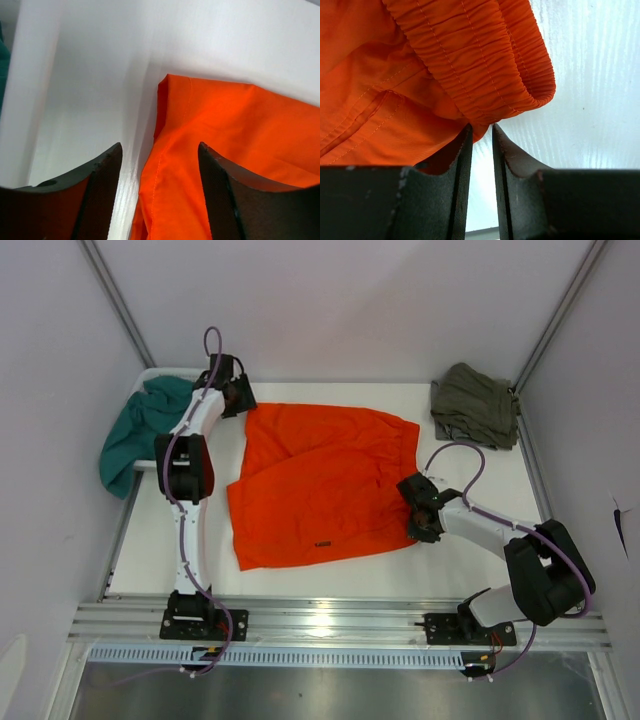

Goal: Fold and stack the shorts
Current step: Flatten the shorts out

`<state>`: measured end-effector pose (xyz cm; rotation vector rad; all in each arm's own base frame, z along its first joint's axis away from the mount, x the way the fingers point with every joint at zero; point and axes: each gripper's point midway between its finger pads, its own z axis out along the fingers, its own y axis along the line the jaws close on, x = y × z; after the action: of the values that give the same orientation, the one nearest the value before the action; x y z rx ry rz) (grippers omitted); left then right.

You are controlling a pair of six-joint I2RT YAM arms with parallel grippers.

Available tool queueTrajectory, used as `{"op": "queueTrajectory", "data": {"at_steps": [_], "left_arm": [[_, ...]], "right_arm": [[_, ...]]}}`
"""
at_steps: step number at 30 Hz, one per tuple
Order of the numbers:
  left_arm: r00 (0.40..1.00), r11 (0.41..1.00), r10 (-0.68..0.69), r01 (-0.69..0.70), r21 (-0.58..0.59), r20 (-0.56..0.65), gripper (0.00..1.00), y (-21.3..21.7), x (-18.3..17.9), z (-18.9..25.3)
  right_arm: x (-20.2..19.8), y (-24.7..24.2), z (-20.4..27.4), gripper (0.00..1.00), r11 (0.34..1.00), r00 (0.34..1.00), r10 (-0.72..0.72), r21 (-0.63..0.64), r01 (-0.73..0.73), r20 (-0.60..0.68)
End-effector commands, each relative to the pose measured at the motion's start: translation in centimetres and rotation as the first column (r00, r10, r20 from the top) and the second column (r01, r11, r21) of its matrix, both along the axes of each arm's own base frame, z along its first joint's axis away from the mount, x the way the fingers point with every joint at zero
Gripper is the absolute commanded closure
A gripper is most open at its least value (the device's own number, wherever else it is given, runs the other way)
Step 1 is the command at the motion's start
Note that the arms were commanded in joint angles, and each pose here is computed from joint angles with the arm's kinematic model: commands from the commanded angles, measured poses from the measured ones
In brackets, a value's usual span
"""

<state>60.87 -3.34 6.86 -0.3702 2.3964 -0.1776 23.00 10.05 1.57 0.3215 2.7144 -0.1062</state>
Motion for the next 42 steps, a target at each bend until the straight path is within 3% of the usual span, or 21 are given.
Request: {"op": "queueTrajectory", "data": {"at_steps": [1,6,13,18,20,24,26,33,42], "left_arm": [[1.000,1.000,-0.011,0.011,-0.013,0.026,0.34,0.1,-0.7,2.7],[1.000,0.999,-0.029,0.029,-0.038,-0.007,0.34,-0.5,-0.2,1.1],[0.999,0.993,-0.051,0.052,-0.102,0.005,0.52,-1.7,1.0,-0.1],[0.999,0.987,-0.052,0.051,-0.151,-0.003,0.53,-2.2,1.5,-1.3],[0.999,0.986,-0.043,0.043,-0.159,0.003,0.59,-2.2,1.8,-1.5],[0.999,0.970,-0.015,0.024,-0.243,0.039,0.92,-2.5,2.9,-1.8],[0.998,0.956,-0.023,0.039,-0.292,0.058,1.00,-3.3,3.3,-1.4],[0.989,0.952,0.084,-0.044,-0.302,0.122,1.00,-0.2,5.3,-0.1],[0.973,0.953,0.117,-0.054,-0.298,0.198,1.00,2.3,6.8,1.8]], "right_arm": [[-0.9,-1.4,0.2,0.75,0.998,1.000,-0.024,-0.066,0.023,-0.020],[-0.7,-1.0,0.1,0.75,0.999,1.000,-0.014,-0.050,0.013,-0.023],[-0.9,-0.8,0.0,0.76,0.999,1.000,-0.011,-0.038,0.010,-0.026],[-0.8,-0.7,0.1,0.76,0.999,1.000,-0.014,-0.031,0.014,-0.022],[-0.8,-0.7,0.2,0.76,0.999,1.000,-0.015,-0.029,0.015,-0.020],[-1.6,-0.7,-0.4,0.78,0.999,0.998,-0.042,-0.015,0.042,-0.041],[-2.3,-0.9,-0.9,0.86,0.998,0.996,-0.070,-0.013,0.069,-0.057],[-3.6,-2.0,-0.8,0.99,0.991,0.989,-0.135,-0.030,0.133,-0.053],[-4.4,-2.5,-1.0,0.98,0.986,0.984,-0.158,-0.063,0.153,-0.078]]}}
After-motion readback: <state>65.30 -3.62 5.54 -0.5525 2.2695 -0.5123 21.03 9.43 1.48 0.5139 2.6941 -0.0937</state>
